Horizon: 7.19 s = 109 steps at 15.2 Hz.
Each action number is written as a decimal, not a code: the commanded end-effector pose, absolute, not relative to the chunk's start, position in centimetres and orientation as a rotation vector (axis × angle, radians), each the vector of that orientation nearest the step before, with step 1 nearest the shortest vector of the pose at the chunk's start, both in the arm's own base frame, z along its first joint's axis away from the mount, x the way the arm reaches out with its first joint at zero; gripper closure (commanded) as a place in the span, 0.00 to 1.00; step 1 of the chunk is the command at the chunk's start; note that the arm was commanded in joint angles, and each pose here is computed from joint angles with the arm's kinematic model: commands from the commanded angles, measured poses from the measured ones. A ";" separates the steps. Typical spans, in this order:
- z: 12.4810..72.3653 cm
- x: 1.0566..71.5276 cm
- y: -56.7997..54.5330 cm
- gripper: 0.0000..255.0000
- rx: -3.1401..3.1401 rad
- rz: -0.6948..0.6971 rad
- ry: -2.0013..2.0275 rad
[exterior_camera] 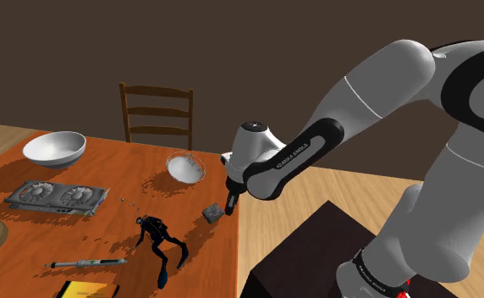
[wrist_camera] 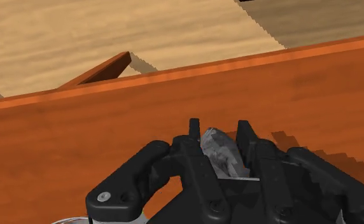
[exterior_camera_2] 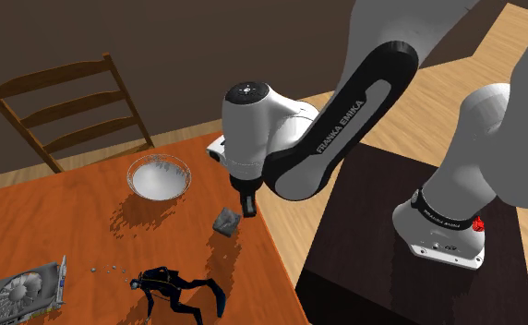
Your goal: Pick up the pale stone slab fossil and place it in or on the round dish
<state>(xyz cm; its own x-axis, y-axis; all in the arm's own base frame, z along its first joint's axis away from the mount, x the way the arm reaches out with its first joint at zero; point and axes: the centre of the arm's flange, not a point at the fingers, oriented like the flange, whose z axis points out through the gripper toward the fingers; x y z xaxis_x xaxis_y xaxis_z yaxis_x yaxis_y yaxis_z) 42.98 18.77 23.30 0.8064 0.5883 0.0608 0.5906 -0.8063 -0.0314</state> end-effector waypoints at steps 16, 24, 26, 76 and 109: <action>19.5 42.7 24.6 0.00 -3.147 -0.227 -0.789; 19.5 42.7 24.6 1.00 -3.147 -0.227 -0.789; 19.5 42.7 24.6 1.00 -3.147 -0.227 -0.789; 35.1 67.3 22.3 1.00 -3.147 -0.227 -0.789; 32.1 66.5 22.7 0.00 -3.147 -0.227 -0.789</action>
